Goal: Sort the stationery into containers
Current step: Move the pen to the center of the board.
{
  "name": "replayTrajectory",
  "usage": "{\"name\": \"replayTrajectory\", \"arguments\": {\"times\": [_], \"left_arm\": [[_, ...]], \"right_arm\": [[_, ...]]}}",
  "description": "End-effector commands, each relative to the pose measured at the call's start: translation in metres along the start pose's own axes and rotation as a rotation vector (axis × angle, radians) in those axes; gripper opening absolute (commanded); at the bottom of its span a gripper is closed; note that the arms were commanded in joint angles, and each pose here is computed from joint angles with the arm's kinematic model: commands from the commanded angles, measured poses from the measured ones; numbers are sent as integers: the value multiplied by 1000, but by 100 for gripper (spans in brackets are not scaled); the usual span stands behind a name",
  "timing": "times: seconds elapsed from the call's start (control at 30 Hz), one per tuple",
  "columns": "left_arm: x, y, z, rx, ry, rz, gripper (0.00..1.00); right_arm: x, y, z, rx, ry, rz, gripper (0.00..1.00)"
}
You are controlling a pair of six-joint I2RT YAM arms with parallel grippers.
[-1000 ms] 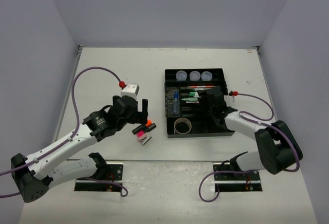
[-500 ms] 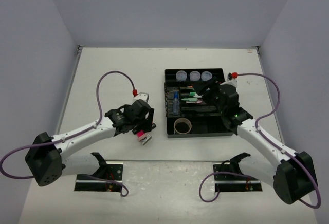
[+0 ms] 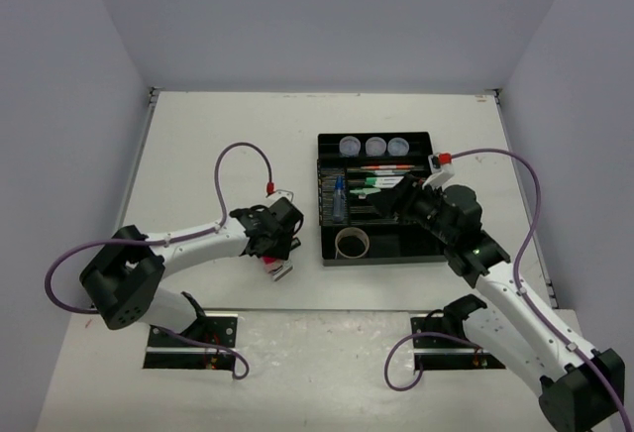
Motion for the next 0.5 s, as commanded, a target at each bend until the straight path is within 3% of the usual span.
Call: {"name": "replayTrajectory", "arguments": {"times": [0.0,0.47], "left_arm": [[10,-3,19,-67,73,42,64],[7,-2,37,-104,70,-35,64]], "right_arm": [[-2,5,-12,62,36,47,62],[-3,-1,-18,116,30,64,61]]}}
Point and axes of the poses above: each gripper's point midway between its finger pads, its own y axis back along the fingers, its own x axis along the line the jaws close on, z = x × y, the point moved 6 cm from there along y, back along the fingers, and after that the axes turned 9 degrees about -y, right-handed, at the moved point
